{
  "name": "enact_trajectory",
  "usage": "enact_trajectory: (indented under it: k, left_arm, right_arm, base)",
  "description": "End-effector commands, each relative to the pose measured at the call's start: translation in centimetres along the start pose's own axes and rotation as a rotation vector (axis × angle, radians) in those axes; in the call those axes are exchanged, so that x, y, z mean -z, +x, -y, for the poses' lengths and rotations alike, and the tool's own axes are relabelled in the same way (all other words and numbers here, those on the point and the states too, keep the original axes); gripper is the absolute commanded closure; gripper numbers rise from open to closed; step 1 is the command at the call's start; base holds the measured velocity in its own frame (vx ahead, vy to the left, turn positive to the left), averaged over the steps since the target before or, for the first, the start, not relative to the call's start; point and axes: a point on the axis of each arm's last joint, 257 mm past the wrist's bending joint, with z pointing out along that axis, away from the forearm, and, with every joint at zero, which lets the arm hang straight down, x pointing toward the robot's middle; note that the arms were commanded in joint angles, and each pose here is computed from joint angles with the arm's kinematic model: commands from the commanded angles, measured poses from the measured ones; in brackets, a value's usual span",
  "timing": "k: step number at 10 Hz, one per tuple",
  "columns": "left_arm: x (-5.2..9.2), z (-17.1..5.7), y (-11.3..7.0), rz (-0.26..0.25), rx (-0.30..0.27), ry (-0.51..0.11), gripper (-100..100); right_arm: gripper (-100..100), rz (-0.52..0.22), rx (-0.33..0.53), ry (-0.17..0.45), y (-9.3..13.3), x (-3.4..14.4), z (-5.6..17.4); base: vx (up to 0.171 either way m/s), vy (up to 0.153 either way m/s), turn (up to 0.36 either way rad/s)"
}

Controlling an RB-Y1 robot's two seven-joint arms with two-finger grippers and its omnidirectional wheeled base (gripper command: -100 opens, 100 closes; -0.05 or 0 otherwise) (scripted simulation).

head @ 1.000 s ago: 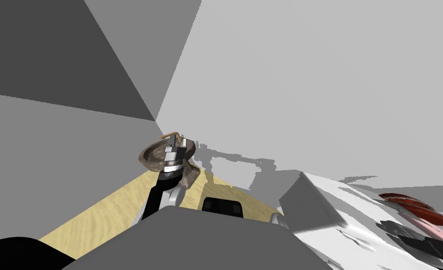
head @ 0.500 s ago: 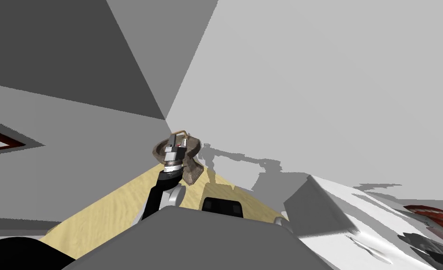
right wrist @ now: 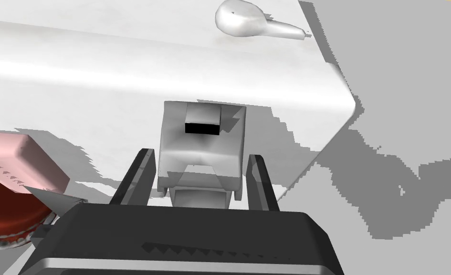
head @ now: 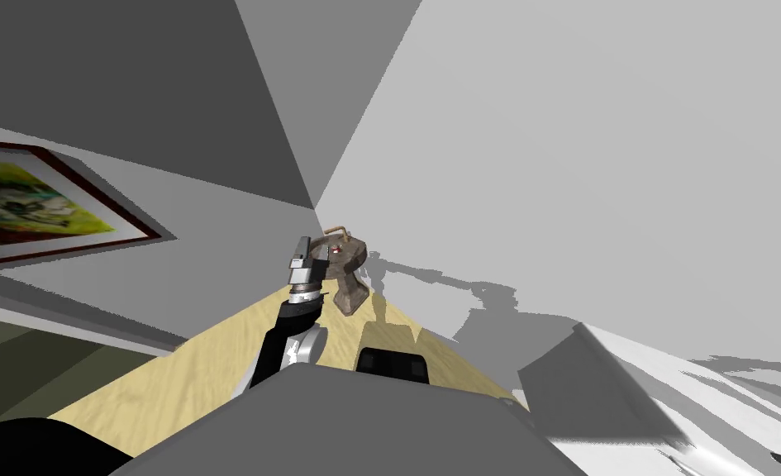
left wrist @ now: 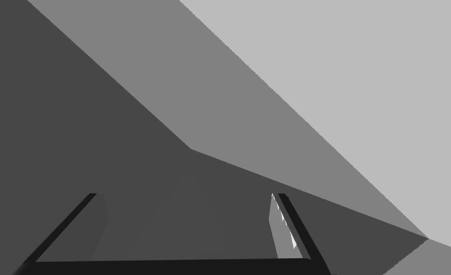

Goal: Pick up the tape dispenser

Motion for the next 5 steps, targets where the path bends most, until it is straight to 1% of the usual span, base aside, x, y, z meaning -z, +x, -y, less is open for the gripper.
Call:
enact_trajectory:
  k: [1, 2, 3, 4, 5]
  left_arm:
    - [0.0, 0.0, 0.0, 0.0, 0.0, 0.0, 0]
    - [0.0, 0.0, 0.0, 0.0, 0.0, 0.0, 0]
    - [0.0, 0.0, 0.0, 0.0, 0.0, 0.0, 0]
    - [0.0, 0.0, 0.0, 0.0, 0.0, 0.0, 0]
    - [0.0, 0.0, 0.0, 0.0, 0.0, 0.0, 0]
  right_arm:
    - [100, 0.005, -0.019, 0.026, 0.3, 0.6, 1.2]
    - [100, 0.005, -0.031, 0.009, 0.9, 0.5, 1.1]
    - [100, 0.009, -0.044, 0.029, 1.0, 1.0, 2.0]
    - [100, 0.012, -0.052, 0.042, 1.1, 1.3, 2.5]
    - [100, 0.011, -0.045, 0.031, 0.9, 1.1, 2.0]
  base:
    - [-0.038, 0.019, -0.007]
    - [-0.065, 0.028, 0.26]
    - [-0.077, 0.036, 0.206]
    - [-0.033, 0.025, -0.006]
    - [-0.007, 0.008, -0.021]
